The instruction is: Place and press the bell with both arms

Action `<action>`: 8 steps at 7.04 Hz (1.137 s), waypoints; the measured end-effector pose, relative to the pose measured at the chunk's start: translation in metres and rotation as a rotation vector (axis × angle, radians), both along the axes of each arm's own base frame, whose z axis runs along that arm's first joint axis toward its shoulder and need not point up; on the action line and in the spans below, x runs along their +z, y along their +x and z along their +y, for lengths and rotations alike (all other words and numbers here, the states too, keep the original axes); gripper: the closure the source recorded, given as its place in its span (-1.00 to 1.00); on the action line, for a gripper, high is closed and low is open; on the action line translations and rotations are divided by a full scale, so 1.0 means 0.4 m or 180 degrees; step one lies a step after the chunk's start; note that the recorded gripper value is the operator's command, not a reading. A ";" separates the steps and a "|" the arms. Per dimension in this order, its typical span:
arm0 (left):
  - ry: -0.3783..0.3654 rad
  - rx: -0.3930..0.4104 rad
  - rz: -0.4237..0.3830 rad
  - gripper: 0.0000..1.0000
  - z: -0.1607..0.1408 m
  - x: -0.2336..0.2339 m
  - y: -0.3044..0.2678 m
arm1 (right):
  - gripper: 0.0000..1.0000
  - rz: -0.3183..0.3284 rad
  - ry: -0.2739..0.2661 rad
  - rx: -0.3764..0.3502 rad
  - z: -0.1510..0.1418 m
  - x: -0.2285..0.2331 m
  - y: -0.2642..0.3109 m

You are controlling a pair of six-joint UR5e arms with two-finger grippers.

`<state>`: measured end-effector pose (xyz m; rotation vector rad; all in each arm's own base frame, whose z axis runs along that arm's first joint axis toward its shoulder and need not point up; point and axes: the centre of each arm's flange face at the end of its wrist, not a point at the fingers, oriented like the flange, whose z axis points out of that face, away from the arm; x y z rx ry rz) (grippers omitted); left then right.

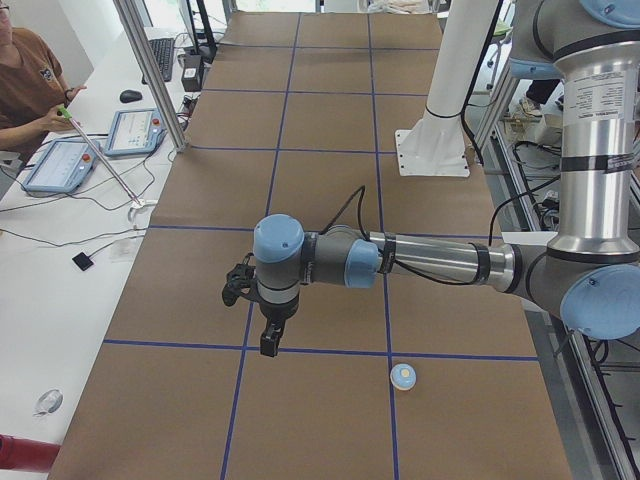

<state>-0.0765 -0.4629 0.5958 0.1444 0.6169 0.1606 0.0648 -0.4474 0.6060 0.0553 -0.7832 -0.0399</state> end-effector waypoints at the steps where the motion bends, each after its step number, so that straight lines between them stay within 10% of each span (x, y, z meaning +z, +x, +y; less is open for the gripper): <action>1: -0.0078 -0.0042 -0.0103 -1.00 0.019 -0.073 0.002 | -1.00 0.0004 0.0025 0.0000 -0.005 -0.010 0.000; 8: -0.1069 -0.1628 -0.0570 -1.00 0.279 -0.253 0.226 | -1.00 -0.0098 0.0031 -0.0009 0.002 -0.030 -0.009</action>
